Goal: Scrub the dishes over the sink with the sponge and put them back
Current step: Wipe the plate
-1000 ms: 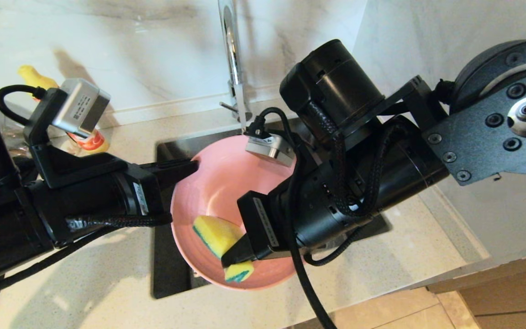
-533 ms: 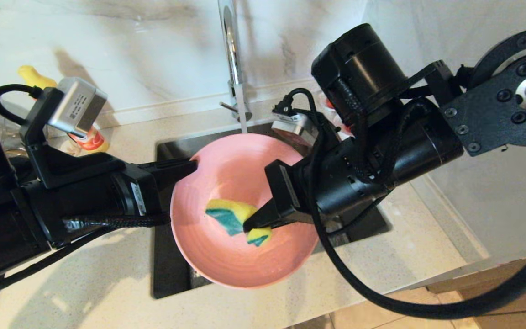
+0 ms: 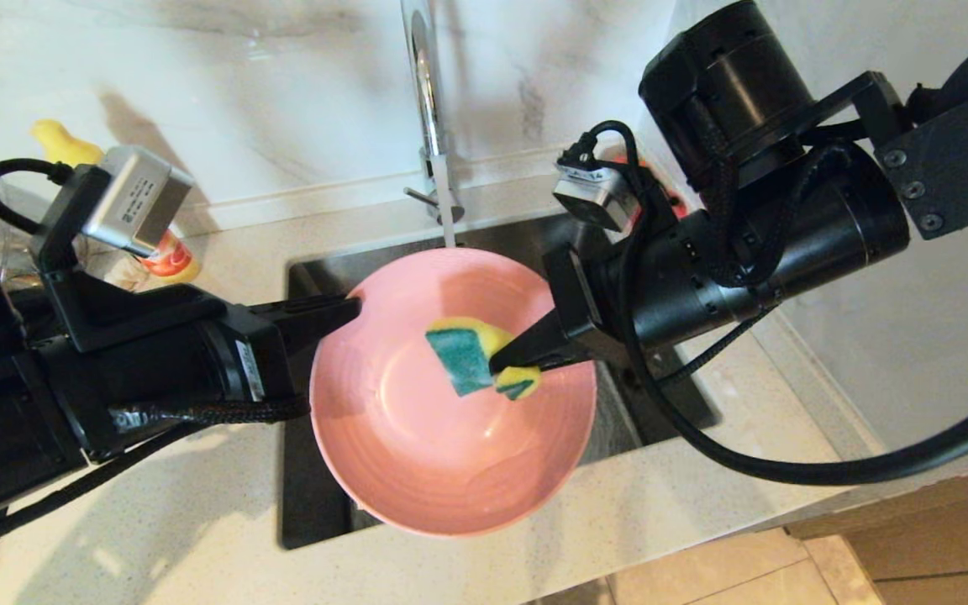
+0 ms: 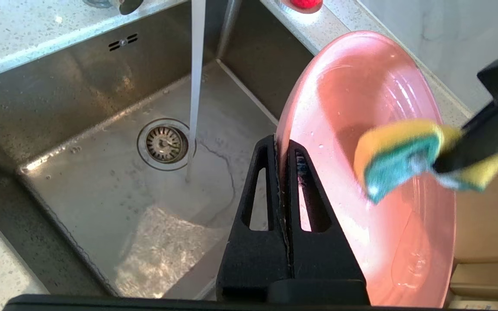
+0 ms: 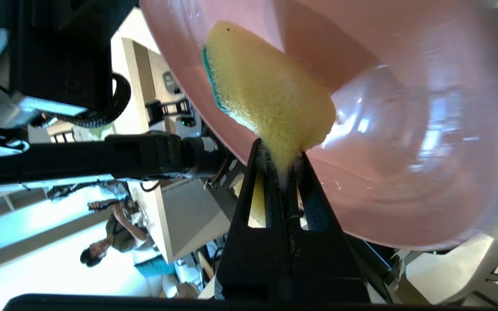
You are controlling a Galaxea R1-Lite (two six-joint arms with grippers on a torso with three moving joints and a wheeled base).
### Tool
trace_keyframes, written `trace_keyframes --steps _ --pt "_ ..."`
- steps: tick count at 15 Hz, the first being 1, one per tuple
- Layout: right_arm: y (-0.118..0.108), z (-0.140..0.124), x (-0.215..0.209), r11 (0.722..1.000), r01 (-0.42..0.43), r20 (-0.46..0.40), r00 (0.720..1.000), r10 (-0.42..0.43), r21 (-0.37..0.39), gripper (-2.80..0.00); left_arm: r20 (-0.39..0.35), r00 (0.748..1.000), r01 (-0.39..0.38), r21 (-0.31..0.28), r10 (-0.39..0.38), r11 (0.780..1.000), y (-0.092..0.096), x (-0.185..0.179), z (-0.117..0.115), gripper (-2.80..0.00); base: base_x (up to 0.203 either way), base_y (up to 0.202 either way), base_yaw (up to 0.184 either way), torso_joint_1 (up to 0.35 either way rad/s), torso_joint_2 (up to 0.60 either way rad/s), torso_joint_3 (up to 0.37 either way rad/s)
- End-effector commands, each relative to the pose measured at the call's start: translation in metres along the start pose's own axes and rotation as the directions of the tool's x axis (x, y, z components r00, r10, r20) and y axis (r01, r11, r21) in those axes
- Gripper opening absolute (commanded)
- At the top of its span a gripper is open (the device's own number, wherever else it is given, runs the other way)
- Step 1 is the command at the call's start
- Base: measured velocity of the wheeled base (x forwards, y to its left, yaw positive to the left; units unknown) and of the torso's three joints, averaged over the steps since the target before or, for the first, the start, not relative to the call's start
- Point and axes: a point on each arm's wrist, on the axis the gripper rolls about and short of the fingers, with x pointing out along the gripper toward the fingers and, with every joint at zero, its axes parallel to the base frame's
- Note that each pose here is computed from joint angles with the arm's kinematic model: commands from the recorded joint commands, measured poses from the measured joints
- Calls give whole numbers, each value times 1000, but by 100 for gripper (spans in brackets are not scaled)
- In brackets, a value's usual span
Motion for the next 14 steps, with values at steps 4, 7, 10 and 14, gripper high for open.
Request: trace_keyframes --steps 4,7,10,14 --pt "0 0 -24 1000 5 36 999 -6 12 -280 11 1000 -6 -1 6 1000 1 1 3 -280 0 0 0 0 0 0" --pt "1 -6 -32 1000 18 9 1000 -18 26 -280 21 1000 -20 -6 20 1000 5 6 7 -280 0 0 0 0 0 0" --pt "-5 -15 -26 998 44 -42 998 -42 49 -280 42 999 -32 -22 33 999 5 6 14 -280 0 0 0 0 0 0" --pt "-3 -23 -7 998 42 -104 994 -38 41 -280 35 998 -49 -25 50 998 6 8 12 -280 0 0 0 0 0 0"
